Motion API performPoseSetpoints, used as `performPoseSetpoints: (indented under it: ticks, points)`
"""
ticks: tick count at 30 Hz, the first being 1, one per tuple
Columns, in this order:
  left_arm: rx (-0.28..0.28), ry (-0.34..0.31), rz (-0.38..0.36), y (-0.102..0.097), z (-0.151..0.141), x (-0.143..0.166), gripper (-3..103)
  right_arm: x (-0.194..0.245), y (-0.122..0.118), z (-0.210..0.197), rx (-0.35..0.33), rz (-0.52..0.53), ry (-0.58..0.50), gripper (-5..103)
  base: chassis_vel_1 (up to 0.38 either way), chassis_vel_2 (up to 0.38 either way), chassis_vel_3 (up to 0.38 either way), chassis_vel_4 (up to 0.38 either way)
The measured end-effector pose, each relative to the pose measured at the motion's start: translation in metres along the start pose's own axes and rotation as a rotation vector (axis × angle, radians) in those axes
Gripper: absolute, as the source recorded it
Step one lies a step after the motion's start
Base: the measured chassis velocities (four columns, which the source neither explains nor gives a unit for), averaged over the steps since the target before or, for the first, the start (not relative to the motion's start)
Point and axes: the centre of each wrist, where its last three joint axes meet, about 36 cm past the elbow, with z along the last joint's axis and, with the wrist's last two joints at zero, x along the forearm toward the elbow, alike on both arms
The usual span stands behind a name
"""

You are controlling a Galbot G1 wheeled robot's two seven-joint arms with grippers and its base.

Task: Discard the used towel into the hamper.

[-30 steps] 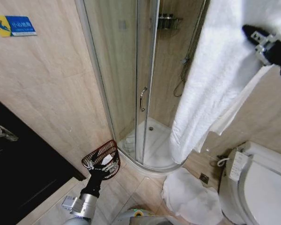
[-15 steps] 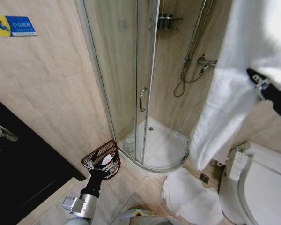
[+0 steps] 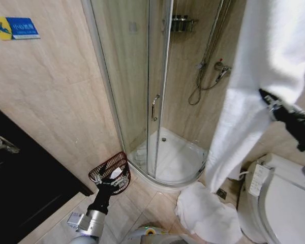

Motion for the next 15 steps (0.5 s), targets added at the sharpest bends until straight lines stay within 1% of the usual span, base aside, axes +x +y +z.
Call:
performPoseSetpoints:
  ticks: [2, 3, 4, 5, 6, 8, 9, 12, 15]
  points:
    - [0.000, 0.000, 0.000, 0.000, 0.000, 0.000, 100, -0.002, -0.009, 0.005, 0.015, -0.013, -0.013, 4, 0.000, 0.000, 0.000, 0.000]
    - [0.000, 0.000, 0.000, 0.000, 0.000, 0.000, 100, -0.003, -0.014, 0.009, 0.032, -0.025, -0.024, 4, 0.000, 0.000, 0.000, 0.000]
    - [0.000, 0.000, 0.000, 0.000, 0.000, 0.000, 100, -0.004, -0.020, 0.013, 0.066, -0.040, -0.034, 4, 0.000, 0.000, 0.000, 0.000]
    - [0.000, 0.000, 0.000, 0.000, 0.000, 0.000, 100, -0.004, -0.020, 0.013, 0.066, -0.040, -0.034, 4, 0.000, 0.000, 0.000, 0.000]
    - [0.000, 0.000, 0.000, 0.000, 0.000, 0.000, 100, -0.003, -0.027, 0.019, 0.110, -0.060, -0.043, 4, 0.000, 0.000, 0.000, 0.000]
    - [0.000, 0.000, 0.000, 0.000, 0.000, 0.000, 100, -0.001, -0.037, 0.032, 0.163, -0.085, -0.055, 4, 0.000, 0.000, 0.000, 0.000]
    - [0.000, 0.000, 0.000, 0.000, 0.000, 0.000, 100, -0.001, -0.037, 0.032, 0.163, -0.085, -0.055, 4, 0.000, 0.000, 0.000, 0.000]
    - [0.000, 0.000, 0.000, 0.000, 0.000, 0.000, 100, 0.007, -0.052, 0.060, 0.202, -0.102, -0.054, 4, 0.000, 0.000, 0.000, 0.000]
    - [0.000, 0.000, 0.000, 0.000, 0.000, 0.000, 100, 0.011, -0.059, 0.075, 0.206, -0.103, -0.048, 4, 0.000, 0.000, 0.000, 0.000]
